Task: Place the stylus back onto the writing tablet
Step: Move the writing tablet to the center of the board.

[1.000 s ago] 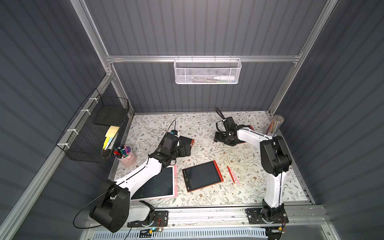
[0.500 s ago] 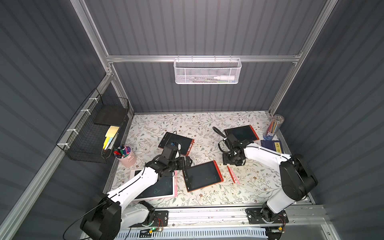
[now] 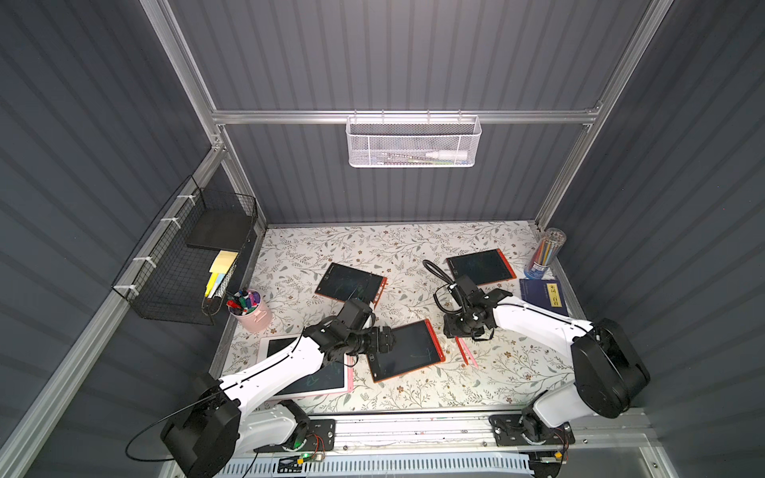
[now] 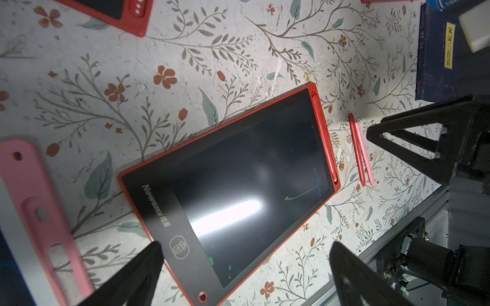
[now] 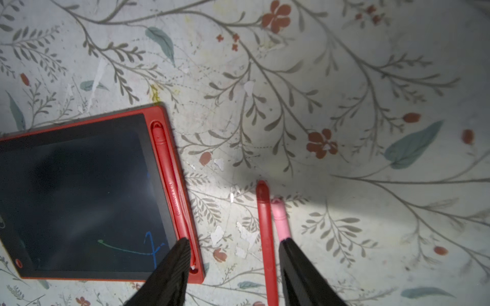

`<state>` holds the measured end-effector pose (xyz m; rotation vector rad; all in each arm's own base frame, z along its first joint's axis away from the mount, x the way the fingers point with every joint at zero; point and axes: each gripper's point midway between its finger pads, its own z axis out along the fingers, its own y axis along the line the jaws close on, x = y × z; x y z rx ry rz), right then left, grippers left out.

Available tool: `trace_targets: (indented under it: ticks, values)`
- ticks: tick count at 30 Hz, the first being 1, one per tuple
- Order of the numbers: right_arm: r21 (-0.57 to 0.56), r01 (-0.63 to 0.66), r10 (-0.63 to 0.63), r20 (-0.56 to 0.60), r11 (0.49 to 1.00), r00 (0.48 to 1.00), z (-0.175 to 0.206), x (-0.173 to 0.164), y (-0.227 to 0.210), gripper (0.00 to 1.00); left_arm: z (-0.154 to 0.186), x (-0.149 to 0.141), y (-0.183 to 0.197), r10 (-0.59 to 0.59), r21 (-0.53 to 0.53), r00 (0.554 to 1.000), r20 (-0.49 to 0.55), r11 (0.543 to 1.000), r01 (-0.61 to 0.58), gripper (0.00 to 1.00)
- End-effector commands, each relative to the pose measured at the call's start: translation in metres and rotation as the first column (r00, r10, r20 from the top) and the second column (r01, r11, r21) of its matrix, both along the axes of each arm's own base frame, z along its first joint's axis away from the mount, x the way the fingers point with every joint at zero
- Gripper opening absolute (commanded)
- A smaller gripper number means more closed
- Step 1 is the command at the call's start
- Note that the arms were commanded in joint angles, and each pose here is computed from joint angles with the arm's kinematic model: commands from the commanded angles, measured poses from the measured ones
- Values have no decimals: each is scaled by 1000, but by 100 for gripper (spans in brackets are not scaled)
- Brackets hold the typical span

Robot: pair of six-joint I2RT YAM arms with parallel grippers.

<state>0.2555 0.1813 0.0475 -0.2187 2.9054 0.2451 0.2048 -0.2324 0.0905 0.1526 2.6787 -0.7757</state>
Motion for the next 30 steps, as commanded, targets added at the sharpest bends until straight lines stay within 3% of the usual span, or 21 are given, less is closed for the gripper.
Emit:
trace_targets:
  ticks: [1, 14, 20, 30]
  values:
    - [-91, -78, 82, 31, 993, 996, -1, 7, 9, 54, -3, -8, -4, 7, -25, 999, -46, 1000, -8, 99]
    - [-105, -159, 159, -7, 982, 987, -22, 12, 42, 42, -29, -31, -4, -4, 56, 993, -119, 998, 10, 100]
    - [-149, -169, 169, -12, 974, 986, -31, 11, 45, 41, -43, -46, -11, -21, 128, 985, -171, 991, 43, 100]
    - [-83, -159, 162, 23, 984, 987, -24, 7, 49, 42, -61, -57, -11, 6, 265, 971, -239, 962, 59, 99]
